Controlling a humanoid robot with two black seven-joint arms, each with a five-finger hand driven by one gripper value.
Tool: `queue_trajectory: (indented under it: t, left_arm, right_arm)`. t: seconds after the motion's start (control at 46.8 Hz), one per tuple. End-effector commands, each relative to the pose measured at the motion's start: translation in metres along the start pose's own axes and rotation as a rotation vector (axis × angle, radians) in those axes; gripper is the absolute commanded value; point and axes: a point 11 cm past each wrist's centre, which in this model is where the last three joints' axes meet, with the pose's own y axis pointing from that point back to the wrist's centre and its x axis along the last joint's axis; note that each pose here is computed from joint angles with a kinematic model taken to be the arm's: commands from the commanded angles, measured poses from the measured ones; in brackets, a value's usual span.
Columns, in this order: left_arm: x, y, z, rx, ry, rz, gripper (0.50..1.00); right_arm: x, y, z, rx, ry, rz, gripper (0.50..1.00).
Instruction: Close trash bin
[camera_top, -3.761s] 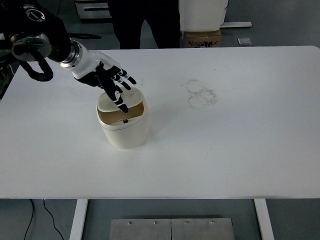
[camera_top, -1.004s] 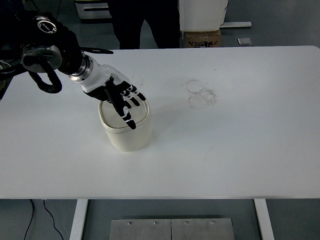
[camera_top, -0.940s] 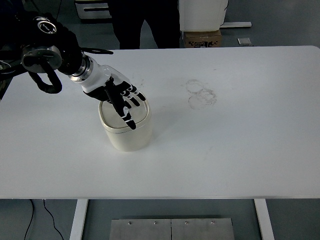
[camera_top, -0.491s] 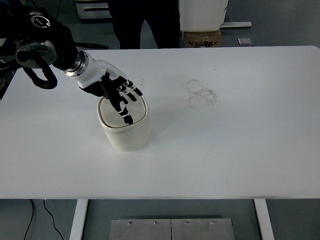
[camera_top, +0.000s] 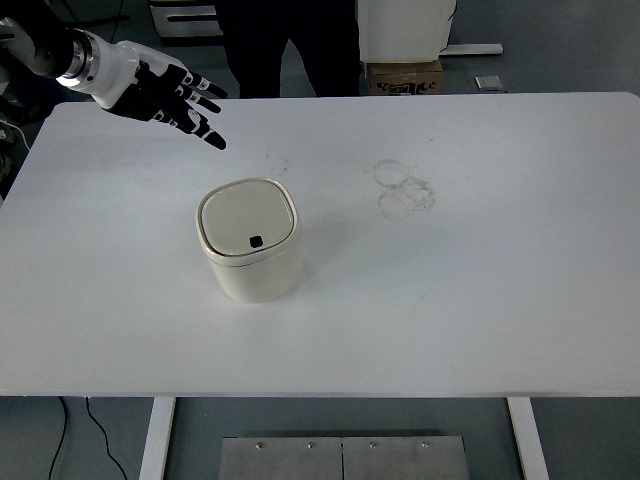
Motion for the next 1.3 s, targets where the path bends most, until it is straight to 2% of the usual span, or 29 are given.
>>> queue_trajectory:
  t: [0.0, 0.214, 0.363, 0.556, 0.705, 0.855, 0.983, 1.154, 1.282]
  left_arm:
    - [0.019, 0.000, -0.010, -0.041, 0.079, 0.031, 1.000]
    - [0.054, -0.004, -0.049, -0.126, 0.248, 0.109, 1.000]
    - [0.072, -0.008, -0.084, -0.222, 0.366, 0.185, 1.000]
    - [0.086, -0.011, -0.122, -0.382, 0.506, 0.270, 1.000]
    - [0.097, -0.008, -0.149, -0.462, 0.614, 0.332, 1.000]
    - [0.105, -0.003, -0.183, -0.570, 0.808, 0.387, 1.000]
    - [0.096, -0.013, -0.202, -0.662, 0.984, 0.383, 1.000]
    - [0.087, -0.025, -0.227, -0.698, 1.121, 0.393, 1.000]
    - [0.085, -0.032, -0.252, -0.687, 1.205, 0.434, 1.000]
  right_arm:
    - [0.000, 0.000, 0.000, 0.000, 0.000, 0.000, 0.989]
    - [0.000, 0.000, 0.000, 0.000, 0.000, 0.000, 0.991]
    - [0.000, 0.000, 0.000, 0.000, 0.000, 0.001, 0.991]
    - [0.000, 0.000, 0.000, 0.000, 0.000, 0.000, 0.989]
    - [0.000, 0.000, 0.000, 0.000, 0.000, 0.000, 0.989]
    - [0.000, 0.000, 0.000, 0.000, 0.000, 0.000, 0.991]
    - [0.000, 0.000, 0.000, 0.000, 0.000, 0.000, 0.991]
    - [0.000, 0.000, 0.000, 0.000, 0.000, 0.000, 0.991]
    - [0.000, 0.000, 0.000, 0.000, 0.000, 0.000, 0.991]
